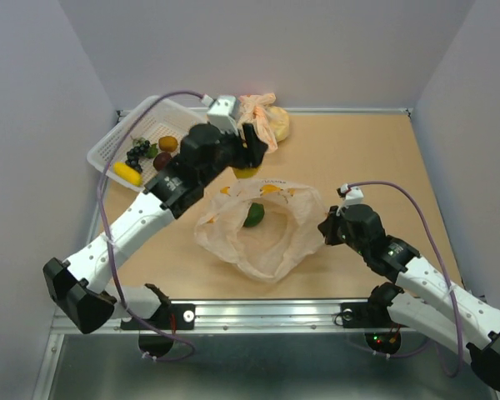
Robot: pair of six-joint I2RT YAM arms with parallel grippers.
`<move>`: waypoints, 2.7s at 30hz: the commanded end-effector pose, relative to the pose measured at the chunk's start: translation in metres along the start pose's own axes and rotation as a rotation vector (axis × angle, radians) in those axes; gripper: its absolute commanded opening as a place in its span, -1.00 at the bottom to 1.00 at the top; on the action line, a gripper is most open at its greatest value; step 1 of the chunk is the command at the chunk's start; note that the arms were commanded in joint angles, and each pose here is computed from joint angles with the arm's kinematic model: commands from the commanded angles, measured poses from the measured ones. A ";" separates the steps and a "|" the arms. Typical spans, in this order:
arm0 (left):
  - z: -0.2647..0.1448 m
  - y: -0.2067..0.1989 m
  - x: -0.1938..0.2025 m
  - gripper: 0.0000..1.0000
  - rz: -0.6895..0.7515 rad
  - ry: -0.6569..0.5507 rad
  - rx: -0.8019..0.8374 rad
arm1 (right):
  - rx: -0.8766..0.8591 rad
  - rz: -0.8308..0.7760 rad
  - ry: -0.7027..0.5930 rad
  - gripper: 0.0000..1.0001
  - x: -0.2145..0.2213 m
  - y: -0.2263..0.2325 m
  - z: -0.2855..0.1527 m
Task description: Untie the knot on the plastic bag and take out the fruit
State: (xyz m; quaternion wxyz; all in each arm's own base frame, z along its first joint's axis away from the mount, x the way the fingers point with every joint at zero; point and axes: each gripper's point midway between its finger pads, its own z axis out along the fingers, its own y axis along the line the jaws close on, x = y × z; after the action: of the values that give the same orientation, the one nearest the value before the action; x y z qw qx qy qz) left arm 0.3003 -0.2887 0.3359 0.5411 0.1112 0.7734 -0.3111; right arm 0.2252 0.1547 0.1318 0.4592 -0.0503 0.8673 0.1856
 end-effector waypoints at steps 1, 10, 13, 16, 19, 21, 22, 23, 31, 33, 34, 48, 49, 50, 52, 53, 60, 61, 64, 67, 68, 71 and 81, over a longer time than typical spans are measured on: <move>0.004 0.070 -0.059 -0.97 -0.024 -0.081 -0.227 | -0.023 0.003 -0.054 -0.99 -0.022 0.010 -0.004; 0.006 0.283 -0.100 -0.54 -0.178 -0.283 -0.746 | -0.051 -0.017 -0.059 -0.99 -0.026 0.015 -0.006; 0.004 0.329 -0.097 -0.07 -0.190 -0.305 -0.850 | -0.073 -0.018 -0.054 -0.99 -0.027 0.019 -0.007; 0.000 0.371 -0.088 0.21 -0.212 -0.283 -0.926 | -0.085 -0.022 -0.055 -0.99 -0.029 0.022 -0.008; -0.005 0.399 -0.082 0.63 -0.239 -0.262 -0.972 | -0.084 -0.029 -0.061 -0.99 -0.031 0.022 -0.009; -0.004 0.403 -0.076 0.93 -0.254 -0.229 -0.987 | -0.079 -0.031 -0.062 -0.99 -0.031 0.021 -0.009; -0.004 0.403 -0.076 0.93 -0.257 -0.222 -0.989 | -0.079 -0.032 -0.063 -0.99 -0.031 0.021 -0.009; -0.003 0.401 -0.074 0.94 -0.263 -0.214 -0.980 | -0.077 -0.030 -0.066 -0.99 -0.032 0.020 -0.009; -0.037 0.355 -0.068 0.94 -0.282 -0.239 -0.889 | -0.076 -0.037 -0.071 -0.99 -0.034 0.020 -0.010; -0.048 0.329 -0.075 0.94 -0.253 -0.262 -0.843 | -0.072 -0.033 -0.084 -0.99 -0.037 0.020 -0.011; -0.043 0.311 -0.063 0.92 -0.231 -0.229 -0.805 | -0.067 -0.034 -0.088 -0.99 -0.037 0.019 -0.012; -0.049 -0.018 0.059 0.63 -0.013 0.052 0.006 | -0.061 -0.021 -0.094 -0.99 -0.039 0.018 -0.012; -0.047 -0.036 0.074 0.63 0.059 0.097 0.046 | -0.064 -0.021 -0.089 -0.99 -0.037 0.018 -0.012; -0.045 -0.043 0.084 0.63 0.101 0.126 0.056 | -0.064 -0.017 -0.091 -0.99 -0.038 0.018 -0.012; -0.033 -0.046 0.109 0.63 0.194 0.210 0.038 | -0.071 -0.013 -0.093 -0.99 -0.037 0.019 -0.013; -0.031 -0.050 0.119 0.63 0.222 0.237 0.039 | -0.075 -0.013 -0.096 -0.99 -0.038 0.020 -0.014; 0.002 -0.027 0.162 0.62 0.367 0.317 -0.128 | -0.095 0.013 -0.120 -0.99 -0.042 0.023 -0.021; 0.009 -0.018 0.175 0.62 0.394 0.349 -0.169 | -0.099 0.016 -0.123 -0.99 -0.044 0.024 -0.022; 0.020 0.013 0.191 0.70 0.437 0.383 -0.311 | -0.111 0.010 -0.122 -0.99 -0.046 0.027 -0.024; 0.030 0.043 0.201 0.75 0.437 0.402 -0.407 | -0.114 0.004 -0.123 -0.99 -0.048 0.027 -0.024; 0.033 0.059 0.200 0.75 0.426 0.403 -0.451 | -0.115 0.002 -0.124 -0.99 -0.048 0.028 -0.025; 0.044 0.085 0.202 0.79 0.420 0.401 -0.507 | -0.117 0.000 -0.127 -0.99 -0.049 0.028 -0.025; 0.075 0.110 0.227 0.79 0.402 0.465 -0.454 | -0.097 -0.018 -0.105 -0.99 -0.041 0.023 -0.020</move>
State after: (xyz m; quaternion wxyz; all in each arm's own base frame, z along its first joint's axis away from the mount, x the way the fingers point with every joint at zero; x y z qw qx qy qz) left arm 0.3192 -0.2763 0.0786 0.4105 0.1875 0.8918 0.0311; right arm 0.2222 0.1610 0.1544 0.4782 -0.0656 0.8492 0.2143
